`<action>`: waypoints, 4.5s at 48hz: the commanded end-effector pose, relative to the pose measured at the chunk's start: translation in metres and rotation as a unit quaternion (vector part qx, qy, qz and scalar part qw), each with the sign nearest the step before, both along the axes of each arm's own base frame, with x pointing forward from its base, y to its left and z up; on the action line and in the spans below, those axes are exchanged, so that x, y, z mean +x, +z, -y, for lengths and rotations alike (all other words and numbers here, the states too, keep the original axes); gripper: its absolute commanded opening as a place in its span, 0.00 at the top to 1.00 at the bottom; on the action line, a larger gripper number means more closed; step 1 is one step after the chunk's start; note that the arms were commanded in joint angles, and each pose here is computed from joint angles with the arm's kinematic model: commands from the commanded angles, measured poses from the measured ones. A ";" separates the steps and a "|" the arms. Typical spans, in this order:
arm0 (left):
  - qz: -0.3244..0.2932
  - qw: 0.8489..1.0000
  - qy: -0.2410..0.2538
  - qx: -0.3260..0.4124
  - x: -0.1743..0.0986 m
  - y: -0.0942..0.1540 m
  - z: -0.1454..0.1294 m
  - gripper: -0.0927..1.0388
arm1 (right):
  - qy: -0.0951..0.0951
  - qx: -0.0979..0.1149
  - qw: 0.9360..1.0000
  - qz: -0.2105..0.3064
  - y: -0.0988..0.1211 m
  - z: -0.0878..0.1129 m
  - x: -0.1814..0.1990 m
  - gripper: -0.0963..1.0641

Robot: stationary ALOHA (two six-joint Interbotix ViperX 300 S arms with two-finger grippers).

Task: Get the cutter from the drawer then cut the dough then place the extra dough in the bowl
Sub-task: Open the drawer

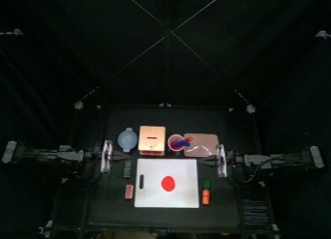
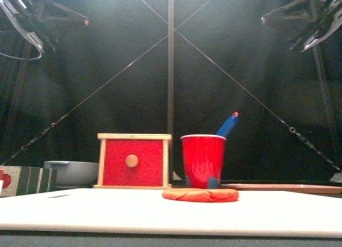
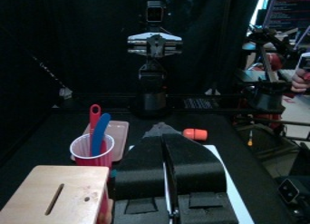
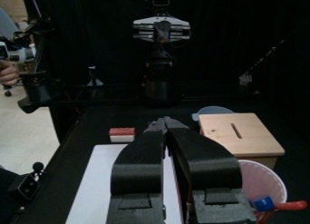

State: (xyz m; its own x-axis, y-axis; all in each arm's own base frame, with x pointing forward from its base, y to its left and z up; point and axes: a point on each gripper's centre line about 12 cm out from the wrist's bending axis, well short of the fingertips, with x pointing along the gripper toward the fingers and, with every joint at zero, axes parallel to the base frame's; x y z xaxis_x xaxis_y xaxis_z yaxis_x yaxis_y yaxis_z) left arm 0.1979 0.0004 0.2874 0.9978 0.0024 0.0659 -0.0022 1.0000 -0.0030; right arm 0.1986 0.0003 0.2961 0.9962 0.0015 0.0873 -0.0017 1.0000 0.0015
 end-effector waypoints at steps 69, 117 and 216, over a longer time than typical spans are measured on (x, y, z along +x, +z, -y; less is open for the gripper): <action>-0.081 0.789 0.275 -0.543 0.110 -0.145 -0.026 0.00 | -0.082 -0.136 0.973 -0.169 -0.134 0.166 0.279 0.93; -0.058 0.707 0.370 -0.600 0.127 -0.191 -0.057 0.18 | -0.072 -0.139 0.973 -0.167 -0.132 0.157 0.284 0.93; -0.148 0.719 0.275 -0.621 0.128 -0.182 0.038 0.39 | -0.097 -0.139 0.967 -0.193 -0.134 0.182 0.279 0.93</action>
State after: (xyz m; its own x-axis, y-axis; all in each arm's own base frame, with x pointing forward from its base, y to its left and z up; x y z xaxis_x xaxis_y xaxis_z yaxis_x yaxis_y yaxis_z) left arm 0.3197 -0.0347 0.0988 0.7772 0.2808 -0.5631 -0.6024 0.0733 -0.7948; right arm 0.4790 -0.1762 0.1539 0.9379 -0.2063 -0.2788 0.1207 0.9478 -0.2952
